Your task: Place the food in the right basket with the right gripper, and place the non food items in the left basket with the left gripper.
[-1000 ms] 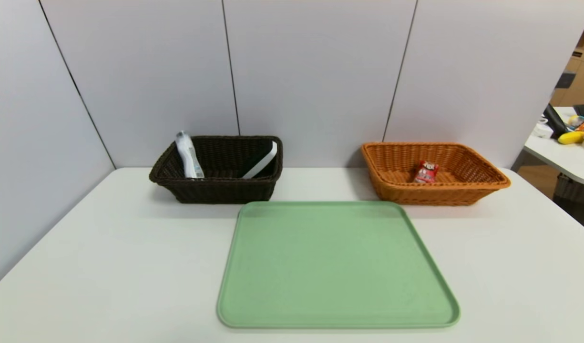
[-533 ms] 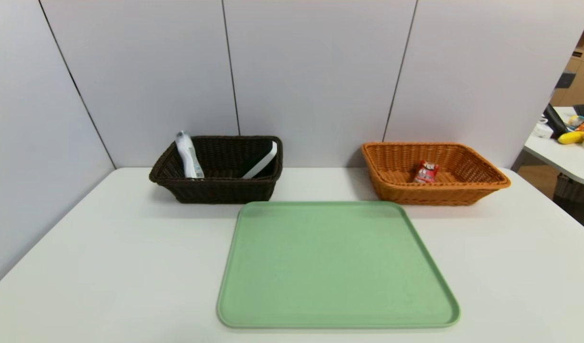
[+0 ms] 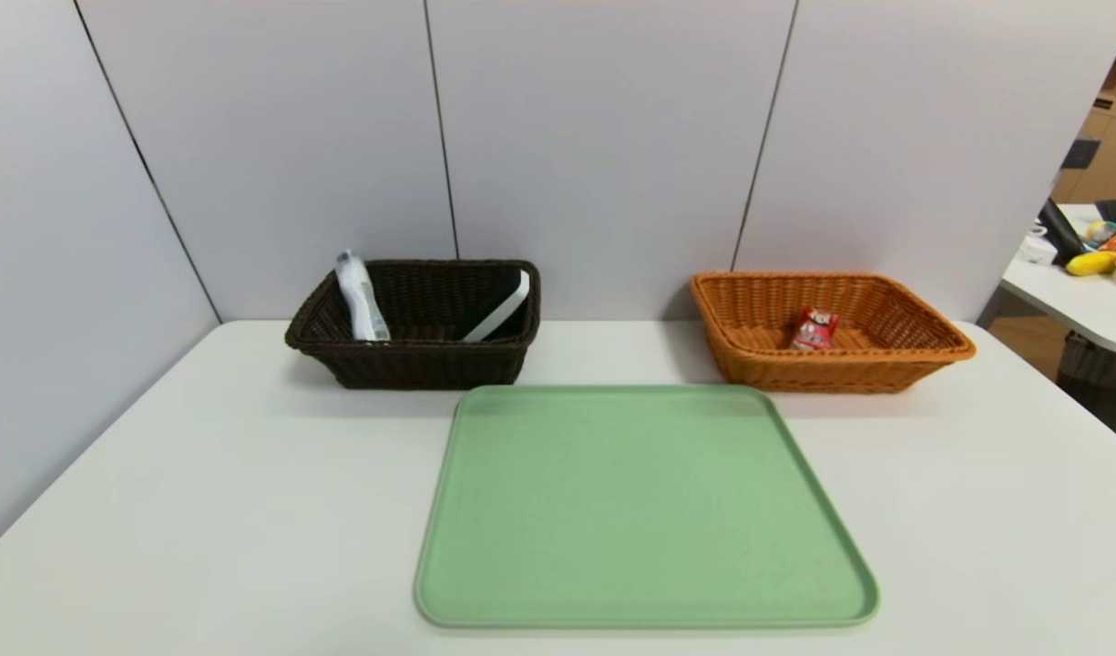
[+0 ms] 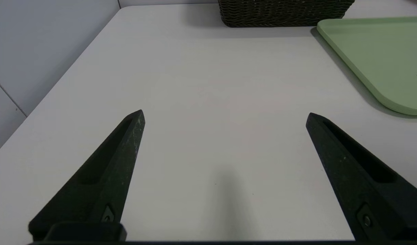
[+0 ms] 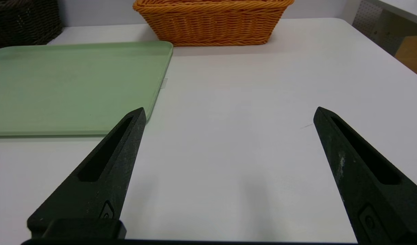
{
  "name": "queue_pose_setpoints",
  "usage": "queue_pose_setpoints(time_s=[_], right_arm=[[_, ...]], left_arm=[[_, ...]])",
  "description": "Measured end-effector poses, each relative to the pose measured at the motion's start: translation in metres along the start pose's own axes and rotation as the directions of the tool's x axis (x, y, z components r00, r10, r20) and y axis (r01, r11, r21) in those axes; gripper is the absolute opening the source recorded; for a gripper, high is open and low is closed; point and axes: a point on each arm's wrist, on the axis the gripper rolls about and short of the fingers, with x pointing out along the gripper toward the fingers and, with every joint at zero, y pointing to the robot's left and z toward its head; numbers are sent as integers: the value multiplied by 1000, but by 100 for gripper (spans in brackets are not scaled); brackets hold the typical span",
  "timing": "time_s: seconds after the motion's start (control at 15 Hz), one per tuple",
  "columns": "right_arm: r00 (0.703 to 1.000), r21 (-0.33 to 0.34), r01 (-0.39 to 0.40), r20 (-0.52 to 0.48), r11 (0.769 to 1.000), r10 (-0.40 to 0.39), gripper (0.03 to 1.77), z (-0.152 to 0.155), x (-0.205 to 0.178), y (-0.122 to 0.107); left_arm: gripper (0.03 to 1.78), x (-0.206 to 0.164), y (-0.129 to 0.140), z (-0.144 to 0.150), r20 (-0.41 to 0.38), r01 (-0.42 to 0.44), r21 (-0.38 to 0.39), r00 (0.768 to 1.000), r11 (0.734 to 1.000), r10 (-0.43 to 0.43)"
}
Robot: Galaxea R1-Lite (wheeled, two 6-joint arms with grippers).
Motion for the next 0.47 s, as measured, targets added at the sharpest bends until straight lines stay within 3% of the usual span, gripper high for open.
queue_pose_setpoints(time_s=[0.47], right_arm=[[1000, 7, 2, 0, 1000, -2, 170, 0, 0, 0]], left_arm=[[169, 0, 0, 0, 0, 0, 0, 1000, 1000, 0]])
